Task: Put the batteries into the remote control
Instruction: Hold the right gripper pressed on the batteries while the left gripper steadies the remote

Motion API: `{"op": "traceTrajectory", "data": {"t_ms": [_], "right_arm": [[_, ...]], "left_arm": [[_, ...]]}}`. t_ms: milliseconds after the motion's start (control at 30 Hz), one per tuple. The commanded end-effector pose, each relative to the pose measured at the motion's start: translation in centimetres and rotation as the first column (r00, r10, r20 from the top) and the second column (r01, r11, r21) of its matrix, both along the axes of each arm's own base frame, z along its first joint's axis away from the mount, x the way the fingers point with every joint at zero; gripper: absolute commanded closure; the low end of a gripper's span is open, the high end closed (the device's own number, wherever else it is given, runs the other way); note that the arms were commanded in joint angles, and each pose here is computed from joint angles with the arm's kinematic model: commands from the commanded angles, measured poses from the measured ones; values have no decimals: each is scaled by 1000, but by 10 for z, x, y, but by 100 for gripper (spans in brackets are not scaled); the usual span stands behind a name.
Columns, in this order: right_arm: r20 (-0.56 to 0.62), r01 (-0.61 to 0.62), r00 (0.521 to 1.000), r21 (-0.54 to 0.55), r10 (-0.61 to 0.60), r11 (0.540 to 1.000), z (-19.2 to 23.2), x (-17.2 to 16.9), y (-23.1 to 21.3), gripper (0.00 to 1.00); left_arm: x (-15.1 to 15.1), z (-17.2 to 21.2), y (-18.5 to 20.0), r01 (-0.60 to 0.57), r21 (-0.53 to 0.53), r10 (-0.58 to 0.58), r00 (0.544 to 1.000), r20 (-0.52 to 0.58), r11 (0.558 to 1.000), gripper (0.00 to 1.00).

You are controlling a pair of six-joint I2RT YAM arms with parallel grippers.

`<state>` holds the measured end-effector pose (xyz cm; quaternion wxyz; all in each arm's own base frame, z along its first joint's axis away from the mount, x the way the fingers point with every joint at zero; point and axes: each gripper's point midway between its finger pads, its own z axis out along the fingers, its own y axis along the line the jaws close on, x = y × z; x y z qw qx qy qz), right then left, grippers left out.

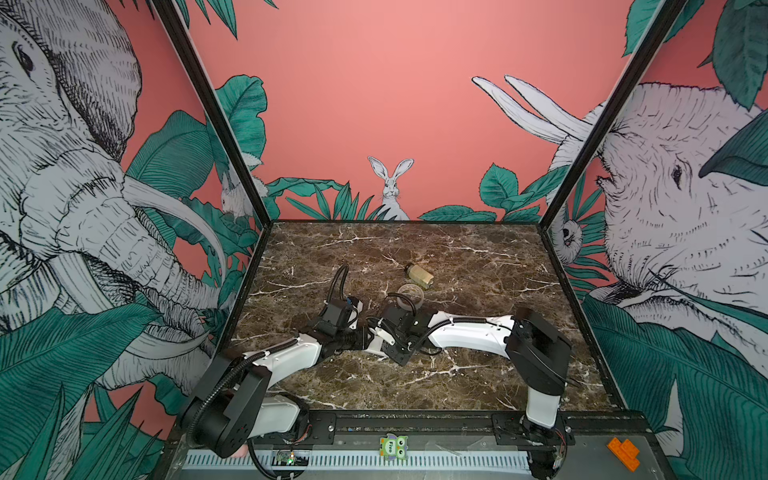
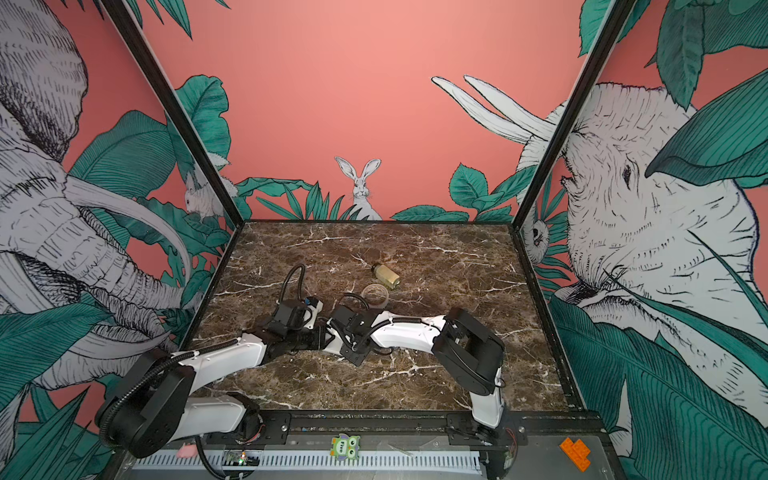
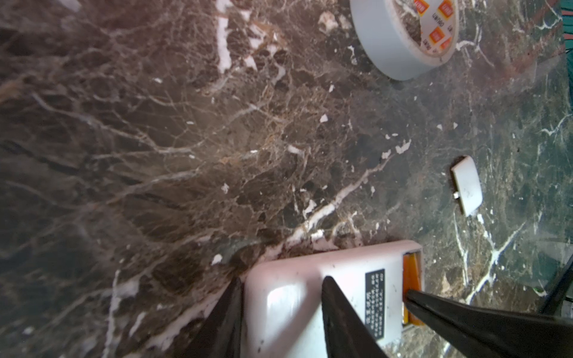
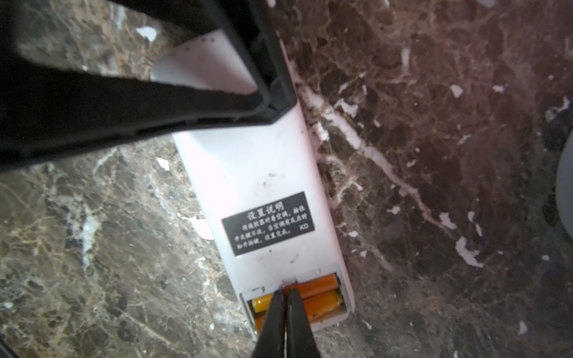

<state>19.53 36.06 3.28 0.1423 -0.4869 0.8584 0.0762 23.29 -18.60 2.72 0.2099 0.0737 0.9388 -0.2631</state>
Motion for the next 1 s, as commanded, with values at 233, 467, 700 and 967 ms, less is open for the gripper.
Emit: {"op": "traceTrajectory", "data": {"t_ms": [233, 467, 700, 967], "right_arm": [[-21, -3, 1000, -106, 1, 994, -21, -12, -27, 93], [25, -26, 999, -57, 27, 998, 7, -2, -9, 92], [37, -19, 999, -32, 20, 999, 22, -2, -10, 92], [-7, -25, 1000, -31, 25, 999, 14, -10, -10, 93]], "left_arm": [[-29, -32, 18, 5, 83, 6, 991, -134, 997, 57], [-30, -32, 17, 5, 80, 7, 990, -138, 997, 57], [-30, -33, 17, 7, 78, 4, 990, -138, 997, 57], [-31, -32, 17, 6, 75, 5, 991, -135, 997, 57]]}}
